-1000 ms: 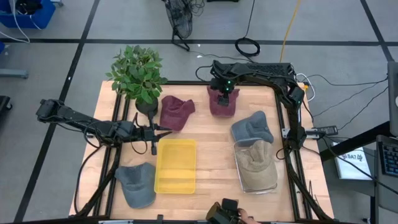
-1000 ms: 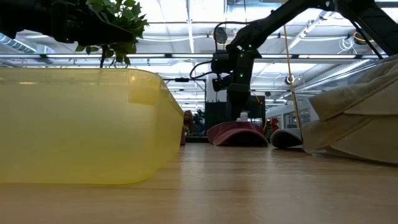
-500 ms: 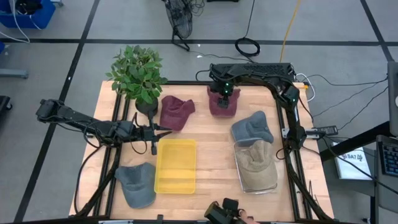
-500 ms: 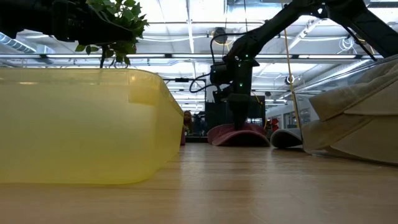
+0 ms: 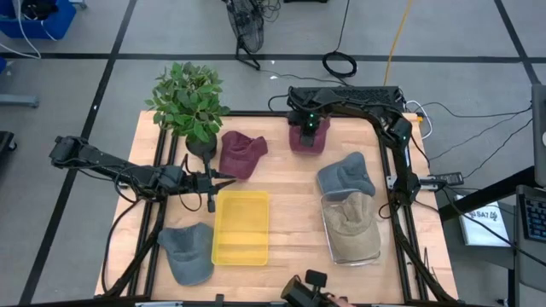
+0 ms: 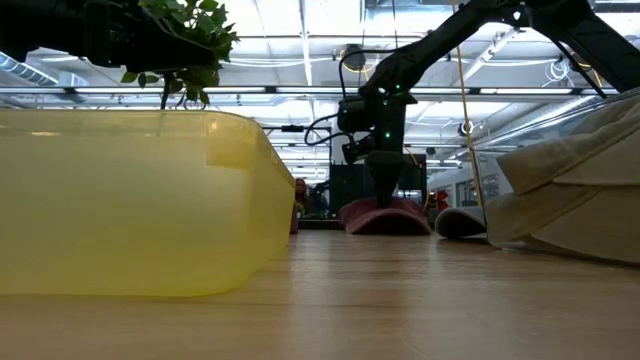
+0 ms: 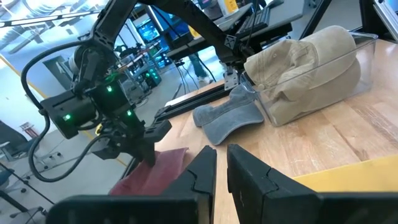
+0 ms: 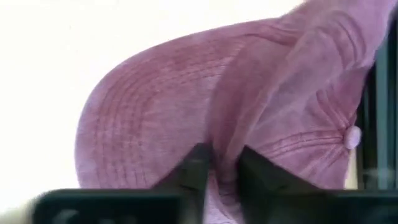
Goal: Pick & Place hat
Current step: Put the right red cap into the yellow bin
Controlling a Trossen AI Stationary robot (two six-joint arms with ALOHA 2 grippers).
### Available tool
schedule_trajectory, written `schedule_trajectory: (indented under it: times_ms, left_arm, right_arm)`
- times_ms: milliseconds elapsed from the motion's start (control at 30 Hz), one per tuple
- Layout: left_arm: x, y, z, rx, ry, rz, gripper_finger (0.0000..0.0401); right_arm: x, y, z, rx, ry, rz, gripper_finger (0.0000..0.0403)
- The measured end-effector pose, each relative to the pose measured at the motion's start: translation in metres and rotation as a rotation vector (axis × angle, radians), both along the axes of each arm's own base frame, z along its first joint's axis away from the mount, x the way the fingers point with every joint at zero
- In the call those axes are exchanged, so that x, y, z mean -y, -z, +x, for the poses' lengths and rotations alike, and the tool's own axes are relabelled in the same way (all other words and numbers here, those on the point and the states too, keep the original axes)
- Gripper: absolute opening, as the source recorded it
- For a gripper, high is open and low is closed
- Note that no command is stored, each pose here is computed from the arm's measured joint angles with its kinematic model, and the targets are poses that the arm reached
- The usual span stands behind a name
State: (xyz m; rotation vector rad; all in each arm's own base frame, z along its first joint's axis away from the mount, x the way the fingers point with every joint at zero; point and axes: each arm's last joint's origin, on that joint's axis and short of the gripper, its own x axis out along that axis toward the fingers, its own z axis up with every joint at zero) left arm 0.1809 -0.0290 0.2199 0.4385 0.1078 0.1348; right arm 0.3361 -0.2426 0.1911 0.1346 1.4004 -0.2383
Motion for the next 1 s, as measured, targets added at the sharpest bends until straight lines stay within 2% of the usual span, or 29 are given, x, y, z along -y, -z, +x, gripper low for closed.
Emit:
schedule_trajectory:
  times_ms: [67, 233, 433, 600, 767, 933, 1000]
  left_arm:
    - [0.000, 0.000, 0.000, 0.000, 0.000, 0.000, 0.0047]
    - [0.000, 0.000, 0.000, 0.004, 0.000, -0.001, 0.0047]
    - [0.000, -0.001, 0.000, 0.012, 0.000, -0.003, 0.0047]
    - [0.000, -0.001, 0.000, 0.012, 0.000, -0.006, 0.0047]
    - [0.000, -0.001, 0.000, 0.012, 0.000, -0.005, 0.0047]
    - [0.000, -0.001, 0.000, 0.012, 0.000, -0.010, 0.0047]
    - [0.000, -0.001, 0.000, 0.019, -0.003, -0.049, 0.0047]
  right_arm:
    - [0.000, -0.001, 0.000, -0.002, -0.005, 0.000, 0.0013]
    - [-0.006, -0.015, 0.003, -0.022, 0.007, -0.038, 0.0007]
    - [-0.034, -0.069, 0.000, 0.058, -0.046, -0.153, 0.0003]
    - [-0.075, -0.126, -0.015, 0.182, -0.064, -0.204, 0.0002]
    - [-0.125, -0.170, -0.030, 0.315, -0.086, -0.214, 0.0001]
    - [-0.174, -0.192, -0.036, 0.410, -0.146, -0.184, 0.0001]
    - [-0.192, -0.195, -0.035, 0.434, -0.174, -0.163, 0.0001]
